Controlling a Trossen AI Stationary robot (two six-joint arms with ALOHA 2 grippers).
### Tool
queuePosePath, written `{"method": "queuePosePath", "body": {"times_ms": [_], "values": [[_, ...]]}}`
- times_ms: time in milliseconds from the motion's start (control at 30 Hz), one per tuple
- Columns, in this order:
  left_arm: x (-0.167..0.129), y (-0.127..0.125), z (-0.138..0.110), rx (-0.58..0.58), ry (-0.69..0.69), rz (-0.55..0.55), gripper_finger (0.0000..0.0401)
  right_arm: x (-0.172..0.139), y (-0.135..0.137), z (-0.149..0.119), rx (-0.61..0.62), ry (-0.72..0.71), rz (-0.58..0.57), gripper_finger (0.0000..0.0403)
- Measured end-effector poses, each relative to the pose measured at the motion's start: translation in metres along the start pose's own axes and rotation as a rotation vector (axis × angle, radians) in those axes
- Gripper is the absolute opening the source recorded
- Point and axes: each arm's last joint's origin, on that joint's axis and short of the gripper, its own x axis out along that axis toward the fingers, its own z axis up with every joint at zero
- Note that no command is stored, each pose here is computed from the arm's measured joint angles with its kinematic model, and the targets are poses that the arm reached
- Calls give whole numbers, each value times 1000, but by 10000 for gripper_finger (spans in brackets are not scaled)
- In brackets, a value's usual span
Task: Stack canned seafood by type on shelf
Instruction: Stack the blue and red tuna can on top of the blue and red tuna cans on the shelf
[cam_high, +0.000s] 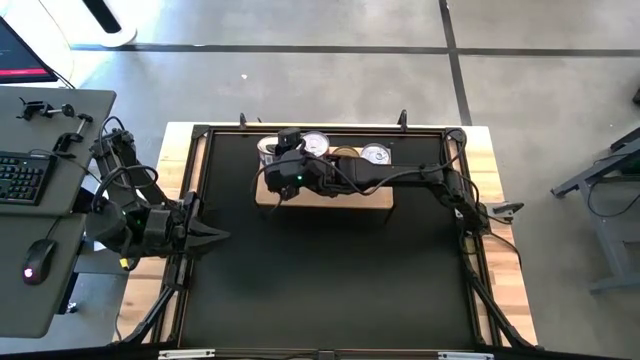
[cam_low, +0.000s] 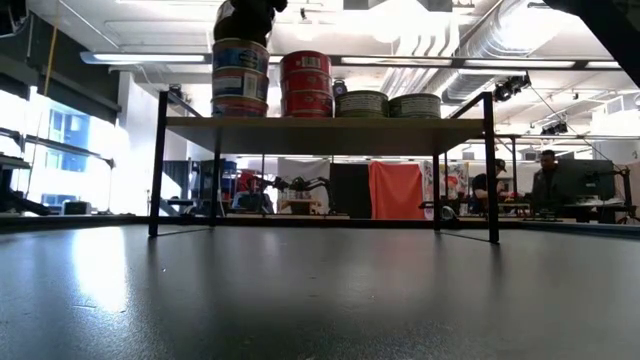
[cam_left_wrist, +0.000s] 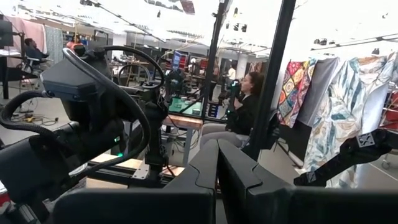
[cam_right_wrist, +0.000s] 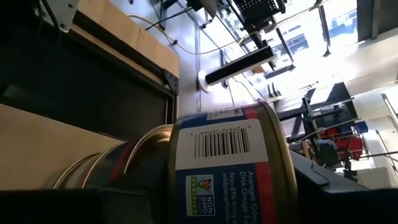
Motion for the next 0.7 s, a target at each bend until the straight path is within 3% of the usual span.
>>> {"method": "queuePosePath", "body": {"times_ms": [167,533,700], "values": [[0,0,-1,6,3,-1,0,0,0,0,10,-6,8,206],[0,0,-2,16,10,-1,0,-1,4,-2,99,24,32,284],[0,0,-2,14,10,-1,0,-5,4,1,94,20,35,292]]}}
